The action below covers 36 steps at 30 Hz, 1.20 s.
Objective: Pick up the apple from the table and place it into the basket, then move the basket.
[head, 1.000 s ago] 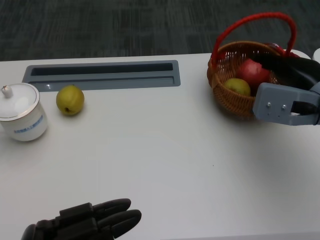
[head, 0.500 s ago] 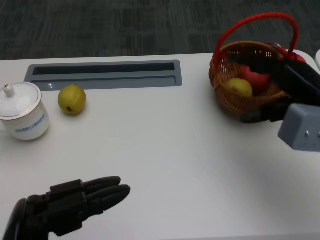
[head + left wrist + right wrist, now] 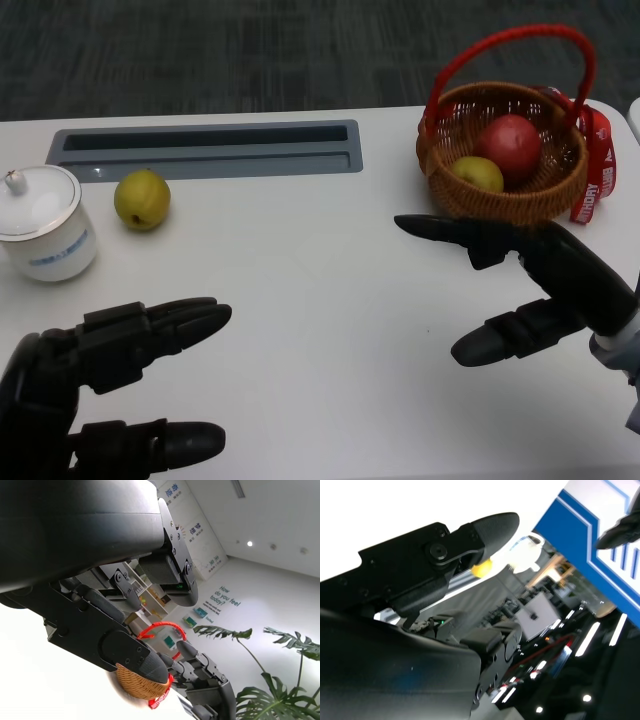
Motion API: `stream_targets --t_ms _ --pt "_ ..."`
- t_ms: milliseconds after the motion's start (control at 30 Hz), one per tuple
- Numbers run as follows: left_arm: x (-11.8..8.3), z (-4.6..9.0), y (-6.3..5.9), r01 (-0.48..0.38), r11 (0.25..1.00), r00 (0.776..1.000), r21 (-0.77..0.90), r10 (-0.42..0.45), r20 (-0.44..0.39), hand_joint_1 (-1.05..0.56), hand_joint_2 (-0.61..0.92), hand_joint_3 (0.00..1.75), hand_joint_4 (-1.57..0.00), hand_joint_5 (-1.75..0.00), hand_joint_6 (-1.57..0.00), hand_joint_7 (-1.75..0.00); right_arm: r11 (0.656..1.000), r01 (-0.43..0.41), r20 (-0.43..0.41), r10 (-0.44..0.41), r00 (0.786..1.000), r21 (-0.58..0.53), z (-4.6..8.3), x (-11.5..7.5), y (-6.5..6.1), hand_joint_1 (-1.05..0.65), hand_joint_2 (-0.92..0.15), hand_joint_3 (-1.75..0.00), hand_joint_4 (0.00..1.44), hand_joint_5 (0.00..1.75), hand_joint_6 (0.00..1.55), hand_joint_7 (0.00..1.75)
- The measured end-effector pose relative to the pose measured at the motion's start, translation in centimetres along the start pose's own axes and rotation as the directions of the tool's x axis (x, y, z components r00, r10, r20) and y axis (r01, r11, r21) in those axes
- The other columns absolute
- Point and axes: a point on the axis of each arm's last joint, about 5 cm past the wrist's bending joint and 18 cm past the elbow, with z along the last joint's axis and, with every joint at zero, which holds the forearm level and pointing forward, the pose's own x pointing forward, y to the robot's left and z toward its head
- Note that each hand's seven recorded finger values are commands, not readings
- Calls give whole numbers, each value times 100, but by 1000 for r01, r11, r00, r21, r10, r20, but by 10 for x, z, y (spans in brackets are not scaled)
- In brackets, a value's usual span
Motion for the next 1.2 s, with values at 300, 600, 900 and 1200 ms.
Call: stream_targets --t_ms 300,600,900,1200 --pt "3 -2 4 3 1000 1000 -27 -3 -29 -51 69 0 -83 0 -77 0 978 1 40 -10 999 209 0 -2 32 -50 -81 0 72 2 66 2" --pt "2 -2 6 18 999 999 -34 -19 -33 -44 68 0 -85 -1 -79 -1 960 3 95 -30 995 280 0 3 47 -34 -87 -1 78 1 74 2" --pt "1 -5 8 22 998 999 -61 -24 -34 -38 69 0 -89 -2 -82 -2 963 22 108 -53 993 269 1 2 48 -33 -88 0 78 0 74 0" --pt "2 -6 9 16 997 1000 -78 -18 -21 -36 70 0 -91 -2 -85 -2 964 21 116 -53 992 265 1 3 48 -36 -87 0 78 0 74 0"
